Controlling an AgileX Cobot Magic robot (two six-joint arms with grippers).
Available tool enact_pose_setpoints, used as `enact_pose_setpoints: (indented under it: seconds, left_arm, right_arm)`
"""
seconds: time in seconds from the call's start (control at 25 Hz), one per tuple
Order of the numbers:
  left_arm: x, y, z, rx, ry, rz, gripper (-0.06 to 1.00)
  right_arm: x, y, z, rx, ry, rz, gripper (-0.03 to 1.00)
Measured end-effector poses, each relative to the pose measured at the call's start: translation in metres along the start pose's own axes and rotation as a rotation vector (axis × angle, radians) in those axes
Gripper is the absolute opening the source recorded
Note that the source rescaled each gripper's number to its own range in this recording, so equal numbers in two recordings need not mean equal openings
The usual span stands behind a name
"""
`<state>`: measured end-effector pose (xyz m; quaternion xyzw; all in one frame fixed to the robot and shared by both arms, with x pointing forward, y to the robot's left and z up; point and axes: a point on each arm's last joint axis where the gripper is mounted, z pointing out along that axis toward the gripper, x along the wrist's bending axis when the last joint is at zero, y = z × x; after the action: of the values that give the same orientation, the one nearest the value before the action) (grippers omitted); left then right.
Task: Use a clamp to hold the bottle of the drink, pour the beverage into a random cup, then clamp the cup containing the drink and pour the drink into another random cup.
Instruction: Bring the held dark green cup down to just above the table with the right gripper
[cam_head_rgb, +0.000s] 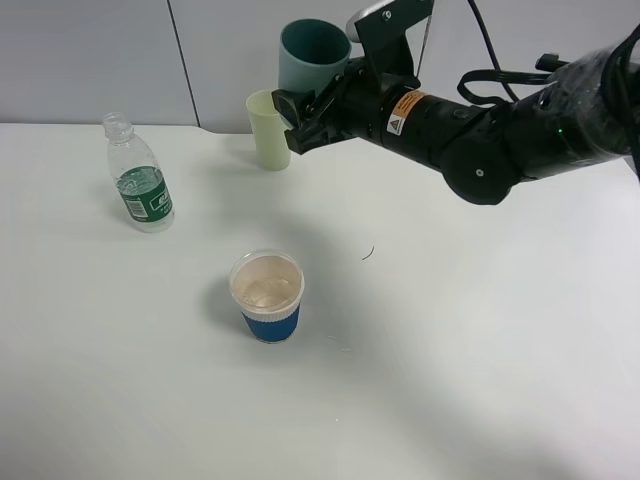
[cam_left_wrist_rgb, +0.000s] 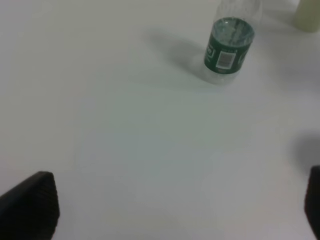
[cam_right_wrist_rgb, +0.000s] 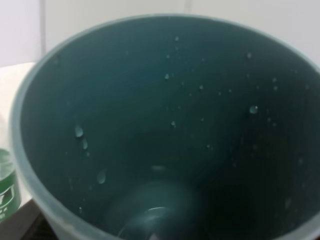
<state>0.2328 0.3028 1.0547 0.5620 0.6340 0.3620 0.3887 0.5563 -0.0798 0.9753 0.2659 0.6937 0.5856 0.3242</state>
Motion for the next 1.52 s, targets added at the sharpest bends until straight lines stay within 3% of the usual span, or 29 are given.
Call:
enact_pose_setpoints:
  seconds: [0.36, 0.64, 0.92, 1.28, 1.52]
  left_arm:
    - [0.0, 0.0, 0.0, 0.0, 0.0, 0.0, 1.0]
    - [0.0, 0.0, 0.0, 0.0, 0.0, 0.0, 1.0]
    - [0.0, 0.0, 0.0, 0.0, 0.0, 0.0, 1.0]
    - [0.0, 0.0, 0.0, 0.0, 0.0, 0.0, 1.0]
    - [0.0, 0.0, 0.0, 0.0, 0.0, 0.0, 1.0]
  right_arm:
    - [0.003, -0.043, -0.04, 0.039, -0.095, 0.135, 0.0]
    - [0.003, -0.065, -0.063, 0.108, -0.151, 0.09, 0.0]
    - [0.005, -0.079, -0.068, 0.159, -0.148, -0.006, 0.0]
    - [0.009, -0.109, -0.064, 0.201, -0.143, -0.01, 0.0]
    - [0.009, -0.111, -0.064, 0.194, -0.147, 0.024, 0.0]
